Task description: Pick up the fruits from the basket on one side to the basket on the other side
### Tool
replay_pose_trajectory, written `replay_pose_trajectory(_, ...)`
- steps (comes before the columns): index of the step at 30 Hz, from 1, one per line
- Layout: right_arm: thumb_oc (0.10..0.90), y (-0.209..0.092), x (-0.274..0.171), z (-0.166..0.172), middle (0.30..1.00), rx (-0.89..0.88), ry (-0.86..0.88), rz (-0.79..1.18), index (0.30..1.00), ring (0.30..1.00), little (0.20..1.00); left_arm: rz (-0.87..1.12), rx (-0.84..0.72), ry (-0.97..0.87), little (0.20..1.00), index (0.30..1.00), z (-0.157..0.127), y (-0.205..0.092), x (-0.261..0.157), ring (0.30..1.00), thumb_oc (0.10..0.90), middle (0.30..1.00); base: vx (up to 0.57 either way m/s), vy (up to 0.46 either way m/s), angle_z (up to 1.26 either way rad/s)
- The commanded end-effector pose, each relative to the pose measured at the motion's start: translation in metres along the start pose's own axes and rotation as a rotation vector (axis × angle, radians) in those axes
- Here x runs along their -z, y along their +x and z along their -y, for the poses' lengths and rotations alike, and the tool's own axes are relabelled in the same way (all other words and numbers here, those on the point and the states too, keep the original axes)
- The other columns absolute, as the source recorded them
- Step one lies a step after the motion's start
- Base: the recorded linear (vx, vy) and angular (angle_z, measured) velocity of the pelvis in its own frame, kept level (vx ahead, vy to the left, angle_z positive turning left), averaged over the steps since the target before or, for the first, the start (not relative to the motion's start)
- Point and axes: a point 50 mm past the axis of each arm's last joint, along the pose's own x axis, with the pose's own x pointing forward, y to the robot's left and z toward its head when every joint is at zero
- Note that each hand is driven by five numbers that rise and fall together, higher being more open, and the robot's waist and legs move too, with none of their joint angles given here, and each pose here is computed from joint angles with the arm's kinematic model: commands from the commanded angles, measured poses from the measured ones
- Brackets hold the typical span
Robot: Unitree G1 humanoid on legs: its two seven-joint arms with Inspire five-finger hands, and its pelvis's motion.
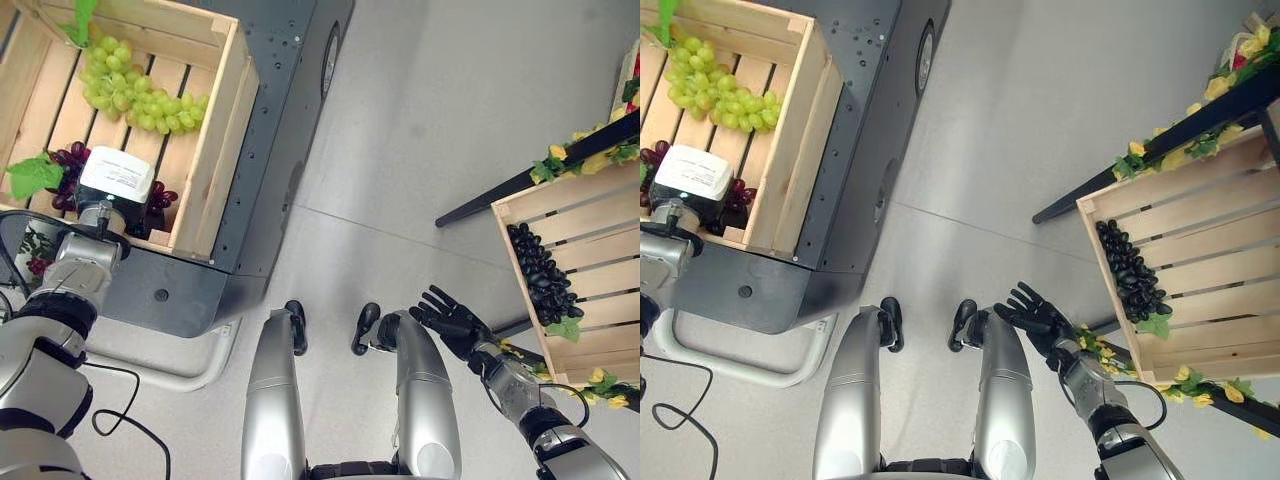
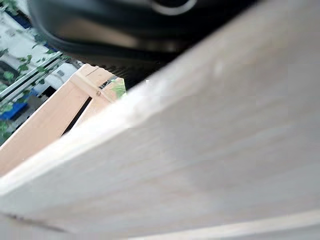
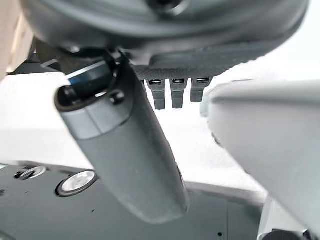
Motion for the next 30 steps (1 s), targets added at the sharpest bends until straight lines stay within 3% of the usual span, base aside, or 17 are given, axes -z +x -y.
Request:
replay_pose_trajectory(1,0.8,-0.022,-0.02,0.028,0.9,0.054,0.039,0.117,0.9,0.9,0.9,-0.243,-0.099,-0.239,0.3,0.3,-0.004,-0.007,0.043,0.3,0.4,0.3,-0.02,0.001,-0.08)
replay_pose_trajectory(19,0.8,-0.028,0.024,0.013,0.9,0.061,0.054,0.059,0.9,0.9,0.9,-0.69,-0.376,-1.49,0.3,0.3,0.025,-0.032,0.053,0.3,0.4,0.3,0.02,-0.019,0.0)
replay_pose_trajectory(22,0.8,-0.028,0.03,0.01,0.9,0.055,0.059,0.05,0.9,0.9,0.9,-0.655,-0.425,-1.624,0.3,0.3,0.021,-0.031,0.051,0.3,0.4,0.3,0.03,-0.048,0.0)
replay_pose_trajectory(30,0.8,-0.029,0.041,0.003,0.9,0.036,0.056,0.049,0.9,0.9,0.9,-0.54,-0.479,-1.759,0.3,0.3,0.012,-0.029,0.042,0.3,0.4,0.3,0.05,-0.069,-0.02)
